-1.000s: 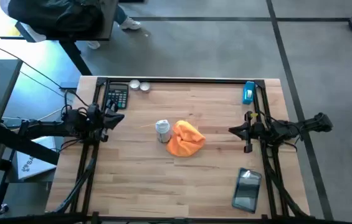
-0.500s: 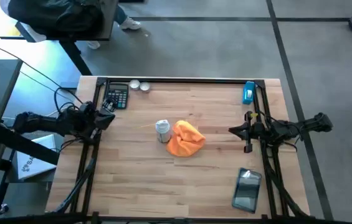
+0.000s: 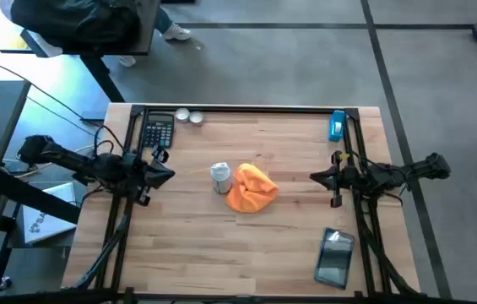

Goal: Apply microfiber cloth
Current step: Move the orange microfiber cloth to the middle left of the table

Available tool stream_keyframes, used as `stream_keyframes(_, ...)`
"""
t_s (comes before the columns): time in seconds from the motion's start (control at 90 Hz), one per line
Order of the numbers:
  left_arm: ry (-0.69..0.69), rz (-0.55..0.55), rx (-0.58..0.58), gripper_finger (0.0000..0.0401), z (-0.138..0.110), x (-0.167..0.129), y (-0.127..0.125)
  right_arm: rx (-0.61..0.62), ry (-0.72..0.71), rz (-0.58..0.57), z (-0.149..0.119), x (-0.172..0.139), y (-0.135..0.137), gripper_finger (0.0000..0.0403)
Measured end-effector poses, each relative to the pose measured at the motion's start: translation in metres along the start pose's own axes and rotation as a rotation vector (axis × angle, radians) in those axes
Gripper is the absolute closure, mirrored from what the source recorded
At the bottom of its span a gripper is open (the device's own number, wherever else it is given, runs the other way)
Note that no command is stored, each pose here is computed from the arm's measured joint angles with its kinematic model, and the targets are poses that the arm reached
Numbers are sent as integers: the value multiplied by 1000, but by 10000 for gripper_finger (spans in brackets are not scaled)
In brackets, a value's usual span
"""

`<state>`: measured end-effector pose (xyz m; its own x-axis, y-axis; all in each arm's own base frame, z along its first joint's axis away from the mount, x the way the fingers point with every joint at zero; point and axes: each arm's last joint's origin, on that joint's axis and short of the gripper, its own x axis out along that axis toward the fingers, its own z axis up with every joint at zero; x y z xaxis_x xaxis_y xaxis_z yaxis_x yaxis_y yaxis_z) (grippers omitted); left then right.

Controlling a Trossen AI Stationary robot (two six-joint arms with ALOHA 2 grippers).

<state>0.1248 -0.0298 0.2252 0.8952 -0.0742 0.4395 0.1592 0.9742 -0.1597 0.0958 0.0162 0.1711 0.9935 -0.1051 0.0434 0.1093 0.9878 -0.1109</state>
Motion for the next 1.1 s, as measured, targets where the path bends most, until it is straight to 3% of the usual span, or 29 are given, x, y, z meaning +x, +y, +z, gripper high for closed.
stream_keyframes(0.344,258,227,115,401,-28,-3,4,-29,2,-23,0,0,-1,402)
stream_keyframes(0.444,328,243,162,401,-35,-5,5,-29,2,-23,0,0,-1,402)
stream_keyframes(0.611,308,328,304,401,-31,-5,8,-29,2,-22,0,0,-1,402)
stream_keyframes(0.956,289,336,147,401,-32,-5,7,-29,2,-22,0,0,-1,402)
stream_keyframes(1.1,300,335,160,401,-33,-5,7,-29,2,-19,0,0,-1,402)
